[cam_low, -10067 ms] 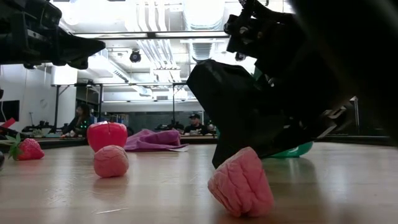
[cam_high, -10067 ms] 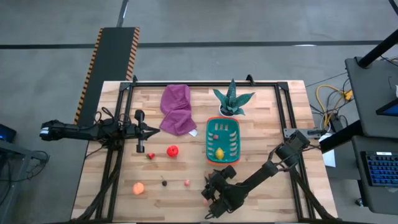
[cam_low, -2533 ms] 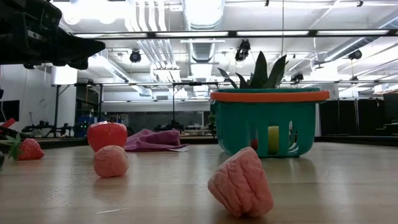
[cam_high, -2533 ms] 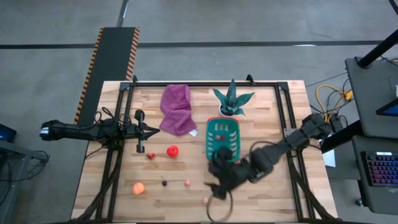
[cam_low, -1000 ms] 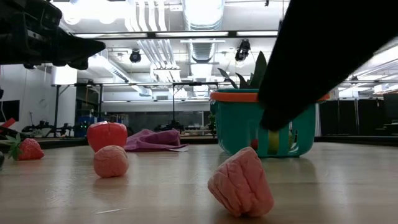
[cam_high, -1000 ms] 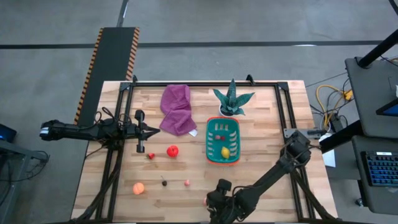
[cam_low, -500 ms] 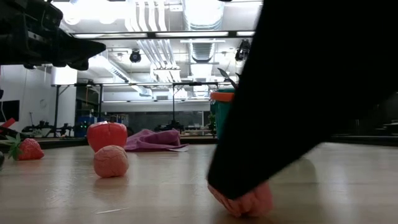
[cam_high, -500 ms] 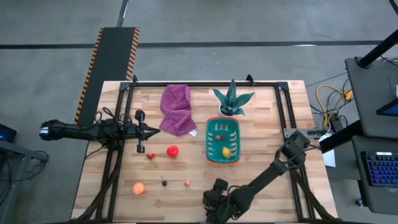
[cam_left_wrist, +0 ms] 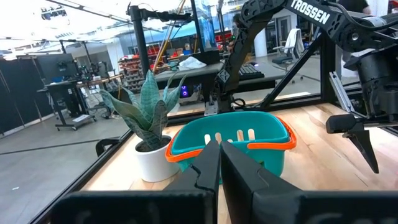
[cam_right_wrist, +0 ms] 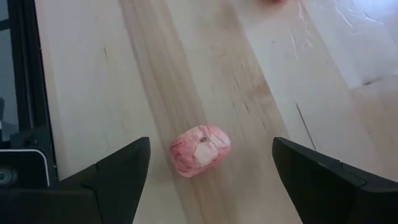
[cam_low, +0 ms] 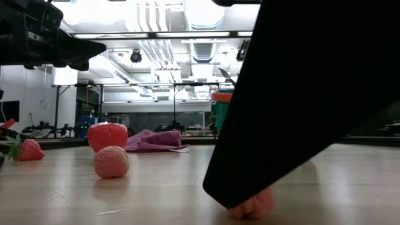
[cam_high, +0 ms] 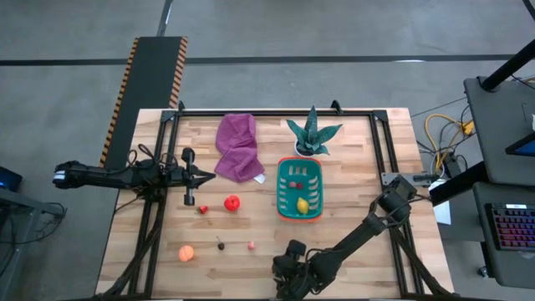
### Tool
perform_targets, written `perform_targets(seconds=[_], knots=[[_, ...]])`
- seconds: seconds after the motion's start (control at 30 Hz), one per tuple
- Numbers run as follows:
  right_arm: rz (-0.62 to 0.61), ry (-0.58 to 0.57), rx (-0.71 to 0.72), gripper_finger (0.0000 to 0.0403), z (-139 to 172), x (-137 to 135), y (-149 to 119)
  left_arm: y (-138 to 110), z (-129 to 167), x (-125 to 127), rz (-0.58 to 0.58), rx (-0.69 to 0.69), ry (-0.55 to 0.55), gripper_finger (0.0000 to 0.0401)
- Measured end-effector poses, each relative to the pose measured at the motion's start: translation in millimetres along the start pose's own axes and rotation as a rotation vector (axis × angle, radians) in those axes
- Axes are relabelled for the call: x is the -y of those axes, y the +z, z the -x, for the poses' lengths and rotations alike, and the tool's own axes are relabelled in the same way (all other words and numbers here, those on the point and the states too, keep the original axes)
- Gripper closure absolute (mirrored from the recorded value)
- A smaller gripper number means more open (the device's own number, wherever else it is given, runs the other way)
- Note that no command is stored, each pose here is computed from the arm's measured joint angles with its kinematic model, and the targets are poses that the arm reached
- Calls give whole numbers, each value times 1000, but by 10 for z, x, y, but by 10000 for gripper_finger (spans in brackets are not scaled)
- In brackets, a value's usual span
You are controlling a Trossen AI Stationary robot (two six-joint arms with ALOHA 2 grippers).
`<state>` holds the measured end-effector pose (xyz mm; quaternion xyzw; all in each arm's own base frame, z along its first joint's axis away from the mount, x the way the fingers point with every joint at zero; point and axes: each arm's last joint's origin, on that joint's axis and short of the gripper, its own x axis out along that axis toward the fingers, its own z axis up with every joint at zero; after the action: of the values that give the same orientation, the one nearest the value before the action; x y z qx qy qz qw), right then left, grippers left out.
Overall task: Pick and placing Produce into tupperware
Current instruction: Put the bottom pink peach into the blue basket
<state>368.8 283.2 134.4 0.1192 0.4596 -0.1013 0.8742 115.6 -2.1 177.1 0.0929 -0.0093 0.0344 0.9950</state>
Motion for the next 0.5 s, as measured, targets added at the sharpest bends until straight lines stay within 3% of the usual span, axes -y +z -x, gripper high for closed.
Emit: perform_targets(seconds=[0.5], knots=[[-39,44,-3,78,-67,14,-35,1,0,0,0,1,0,401]])
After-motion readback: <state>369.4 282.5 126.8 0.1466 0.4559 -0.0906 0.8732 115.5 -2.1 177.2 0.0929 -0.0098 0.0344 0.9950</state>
